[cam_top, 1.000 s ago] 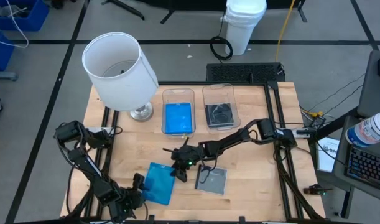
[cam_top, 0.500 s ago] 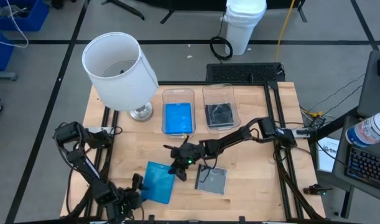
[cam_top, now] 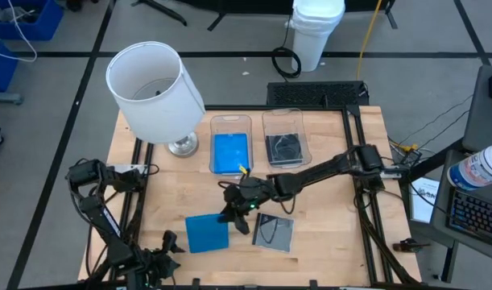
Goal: Pick & place jewel cases by type
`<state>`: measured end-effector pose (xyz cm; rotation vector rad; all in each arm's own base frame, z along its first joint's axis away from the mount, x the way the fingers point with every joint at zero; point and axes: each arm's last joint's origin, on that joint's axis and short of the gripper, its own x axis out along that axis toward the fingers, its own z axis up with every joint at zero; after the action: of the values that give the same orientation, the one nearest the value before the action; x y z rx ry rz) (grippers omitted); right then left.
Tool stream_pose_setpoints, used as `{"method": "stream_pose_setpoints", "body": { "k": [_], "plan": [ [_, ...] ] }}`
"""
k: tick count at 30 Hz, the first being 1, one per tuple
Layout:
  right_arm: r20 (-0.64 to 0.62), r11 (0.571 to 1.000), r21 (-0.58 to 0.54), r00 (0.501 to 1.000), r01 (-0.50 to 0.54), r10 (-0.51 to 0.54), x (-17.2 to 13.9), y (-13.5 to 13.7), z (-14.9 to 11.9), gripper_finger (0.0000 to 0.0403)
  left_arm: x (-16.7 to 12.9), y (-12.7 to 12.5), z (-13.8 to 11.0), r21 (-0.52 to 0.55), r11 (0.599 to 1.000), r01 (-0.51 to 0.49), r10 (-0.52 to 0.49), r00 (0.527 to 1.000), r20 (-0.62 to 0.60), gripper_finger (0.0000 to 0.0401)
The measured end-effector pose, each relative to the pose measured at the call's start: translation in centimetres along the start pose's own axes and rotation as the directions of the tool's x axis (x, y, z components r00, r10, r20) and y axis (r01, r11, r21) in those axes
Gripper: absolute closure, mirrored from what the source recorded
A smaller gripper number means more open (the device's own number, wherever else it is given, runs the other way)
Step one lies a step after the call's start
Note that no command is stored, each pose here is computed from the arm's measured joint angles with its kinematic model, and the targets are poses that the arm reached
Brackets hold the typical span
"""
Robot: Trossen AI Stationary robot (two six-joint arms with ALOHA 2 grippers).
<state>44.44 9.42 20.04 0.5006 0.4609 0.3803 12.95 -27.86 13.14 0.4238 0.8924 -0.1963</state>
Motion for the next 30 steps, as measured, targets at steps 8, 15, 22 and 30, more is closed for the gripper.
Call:
{"method": "stream_pose_setpoints", "body": {
  "k": [8,15,22,30],
  "plan": [
    [0.023,0.987,-0.135,0.996,0.091,-0.089,-5.1,6.2,2.8,0.0379,-0.4,-0.4,-0.2,-0.062,0.998,-0.005,0.006,1.000,0.022,0.0160],
    [0.151,0.824,-0.284,0.871,0.491,-0.467,-13.4,9.4,5.5,0.0376,-0.2,0.0,0.1,-0.022,0.998,-0.055,0.056,0.997,0.049,0.0160],
    [0.344,0.616,-0.345,0.705,0.709,-0.620,-18.5,7.9,9.0,0.0376,0.4,0.9,0.7,0.017,0.995,-0.101,0.100,0.994,0.052,0.0160],
    [0.256,0.729,-0.236,0.765,0.643,-0.591,-20.2,0.7,11.5,0.0379,1.1,1.9,1.2,0.016,0.993,-0.120,0.119,0.992,0.032,0.0160]
  ]
}}
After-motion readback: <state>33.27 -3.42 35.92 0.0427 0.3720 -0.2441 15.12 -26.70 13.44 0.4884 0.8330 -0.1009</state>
